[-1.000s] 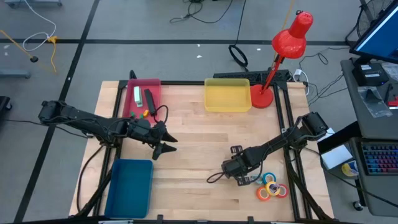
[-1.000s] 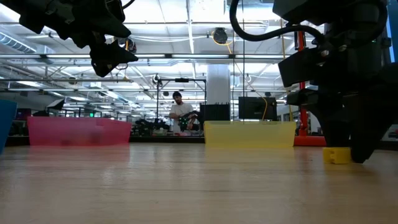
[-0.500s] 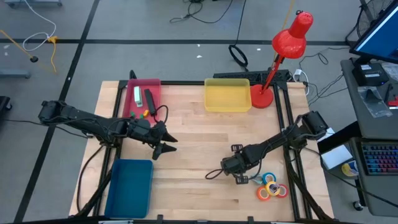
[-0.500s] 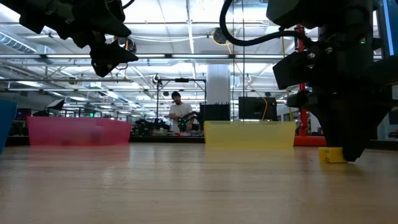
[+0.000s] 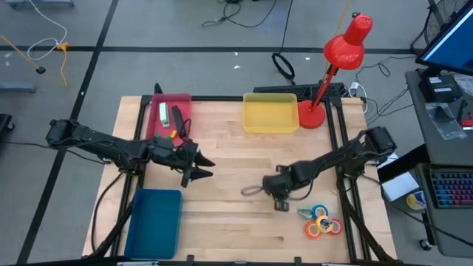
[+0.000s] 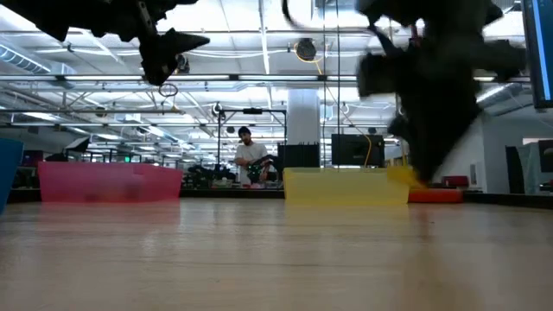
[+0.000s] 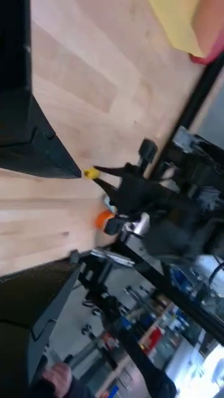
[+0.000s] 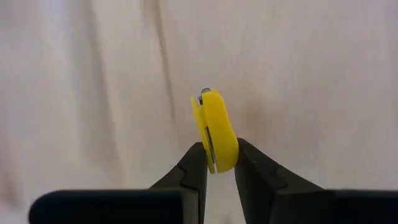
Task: Pick and place Stapler, Stapler remover, tape
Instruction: Put the yellow stapler into the red bin
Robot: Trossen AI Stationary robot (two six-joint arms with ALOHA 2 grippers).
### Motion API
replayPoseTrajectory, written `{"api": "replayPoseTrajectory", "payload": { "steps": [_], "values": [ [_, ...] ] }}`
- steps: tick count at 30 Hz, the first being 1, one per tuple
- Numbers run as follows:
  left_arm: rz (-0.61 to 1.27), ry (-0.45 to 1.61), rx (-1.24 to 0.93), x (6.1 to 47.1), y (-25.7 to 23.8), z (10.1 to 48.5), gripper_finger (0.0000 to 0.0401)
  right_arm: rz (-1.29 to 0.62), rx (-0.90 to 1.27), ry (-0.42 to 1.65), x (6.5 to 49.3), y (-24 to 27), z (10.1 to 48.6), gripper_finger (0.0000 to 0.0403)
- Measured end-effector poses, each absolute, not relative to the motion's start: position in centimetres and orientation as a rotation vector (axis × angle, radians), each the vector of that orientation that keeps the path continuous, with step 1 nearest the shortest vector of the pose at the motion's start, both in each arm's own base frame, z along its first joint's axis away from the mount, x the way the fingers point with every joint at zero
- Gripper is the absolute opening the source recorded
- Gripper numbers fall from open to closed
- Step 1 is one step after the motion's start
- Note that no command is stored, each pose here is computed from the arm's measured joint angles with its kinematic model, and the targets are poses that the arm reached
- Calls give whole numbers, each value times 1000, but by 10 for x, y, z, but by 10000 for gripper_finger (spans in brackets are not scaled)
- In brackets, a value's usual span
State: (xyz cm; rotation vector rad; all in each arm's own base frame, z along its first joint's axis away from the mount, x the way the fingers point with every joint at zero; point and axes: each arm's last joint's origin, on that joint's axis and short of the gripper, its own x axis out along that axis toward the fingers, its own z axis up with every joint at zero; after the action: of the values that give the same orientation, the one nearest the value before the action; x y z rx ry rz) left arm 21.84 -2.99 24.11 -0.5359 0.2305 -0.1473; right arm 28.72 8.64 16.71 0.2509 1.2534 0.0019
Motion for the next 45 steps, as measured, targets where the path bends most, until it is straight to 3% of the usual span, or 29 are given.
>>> {"api": "replayPoseTrajectory", "payload": {
  "steps": [11, 19, 33, 45],
  "values": [
    [-177, 125, -533, 220, -31, 251, 230, 16, 579, 670, 319, 57, 233, 51],
    [-85, 30, -529, 220, -32, 257, 230, 93, 688, 271, 338, 43, 267, 51],
    [73, -37, -593, 222, -38, 257, 230, 98, 758, 126, 344, 31, 277, 50],
    [50, -59, -599, 265, -50, 256, 230, 46, 788, 105, 350, 28, 271, 50]
  ]
}}
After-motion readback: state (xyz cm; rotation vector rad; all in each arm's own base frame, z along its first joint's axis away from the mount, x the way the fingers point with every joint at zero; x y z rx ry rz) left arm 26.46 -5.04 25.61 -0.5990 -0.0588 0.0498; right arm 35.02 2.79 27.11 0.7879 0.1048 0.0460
